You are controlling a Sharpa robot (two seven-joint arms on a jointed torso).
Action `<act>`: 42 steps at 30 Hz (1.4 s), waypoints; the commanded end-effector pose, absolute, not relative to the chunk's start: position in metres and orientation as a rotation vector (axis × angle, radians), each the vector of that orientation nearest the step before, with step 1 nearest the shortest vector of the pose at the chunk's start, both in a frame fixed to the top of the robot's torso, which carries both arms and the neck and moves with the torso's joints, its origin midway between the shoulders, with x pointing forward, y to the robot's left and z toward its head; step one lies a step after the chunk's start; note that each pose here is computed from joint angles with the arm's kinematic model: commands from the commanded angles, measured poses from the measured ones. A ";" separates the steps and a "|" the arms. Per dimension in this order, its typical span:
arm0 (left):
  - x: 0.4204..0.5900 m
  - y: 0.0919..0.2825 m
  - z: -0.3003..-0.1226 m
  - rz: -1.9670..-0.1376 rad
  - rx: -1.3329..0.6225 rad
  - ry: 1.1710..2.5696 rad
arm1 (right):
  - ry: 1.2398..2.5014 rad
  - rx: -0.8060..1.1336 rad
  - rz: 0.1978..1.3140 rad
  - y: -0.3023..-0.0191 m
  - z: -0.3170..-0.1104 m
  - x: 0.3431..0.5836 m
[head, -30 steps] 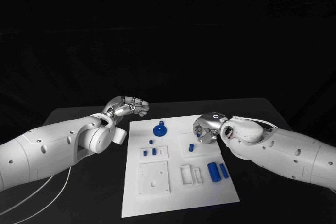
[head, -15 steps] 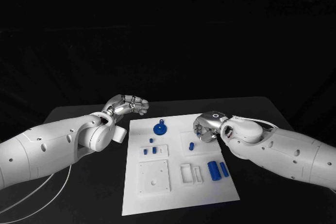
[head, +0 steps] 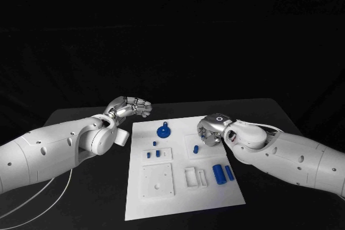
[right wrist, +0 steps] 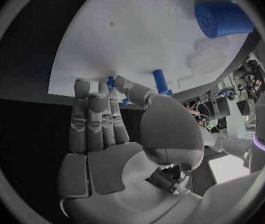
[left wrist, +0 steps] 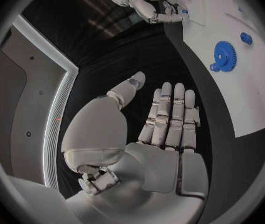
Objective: Assemble the parts on the task board
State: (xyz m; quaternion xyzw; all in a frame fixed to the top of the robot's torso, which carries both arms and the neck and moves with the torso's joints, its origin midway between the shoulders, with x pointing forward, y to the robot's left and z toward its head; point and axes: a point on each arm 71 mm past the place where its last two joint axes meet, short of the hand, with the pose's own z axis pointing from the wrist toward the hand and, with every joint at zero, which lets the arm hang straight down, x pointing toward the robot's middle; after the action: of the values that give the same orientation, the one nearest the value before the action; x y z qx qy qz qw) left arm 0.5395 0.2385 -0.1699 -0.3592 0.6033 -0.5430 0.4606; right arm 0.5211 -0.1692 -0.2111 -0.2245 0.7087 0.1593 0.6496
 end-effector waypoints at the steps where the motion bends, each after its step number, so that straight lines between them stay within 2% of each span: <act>1: 0.540 0.237 -0.168 -1.353 -0.880 1.475 | 1.639 -0.547 0.344 -0.167 -0.224 0.515; 11: 0.542 0.240 -0.168 -1.345 -0.882 1.467 | 1.564 -0.523 0.382 -0.165 -0.216 0.512; 31: 0.543 0.237 -0.168 -1.350 -0.880 1.473 | 1.529 -0.465 0.455 -0.162 -0.191 0.510; 35: 0.544 0.237 -0.168 -1.346 -0.881 1.469 | 1.505 -0.439 0.503 -0.159 -0.179 0.504; 37: 0.544 0.238 -0.168 -1.342 -0.881 1.465 | 1.456 -0.396 0.576 -0.154 -0.168 0.499; 42: 0.547 0.238 -0.169 -1.337 -0.886 1.452 | 1.414 -0.324 0.722 -0.139 -0.159 0.489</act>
State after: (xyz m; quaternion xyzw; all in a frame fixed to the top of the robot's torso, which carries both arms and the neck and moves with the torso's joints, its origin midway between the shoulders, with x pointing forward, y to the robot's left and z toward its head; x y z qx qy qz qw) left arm 0.5466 0.2394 -0.1709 -0.3616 0.6006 -0.5379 0.4681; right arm 0.4921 -0.1434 -0.1640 -0.1787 0.6496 0.2719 0.6872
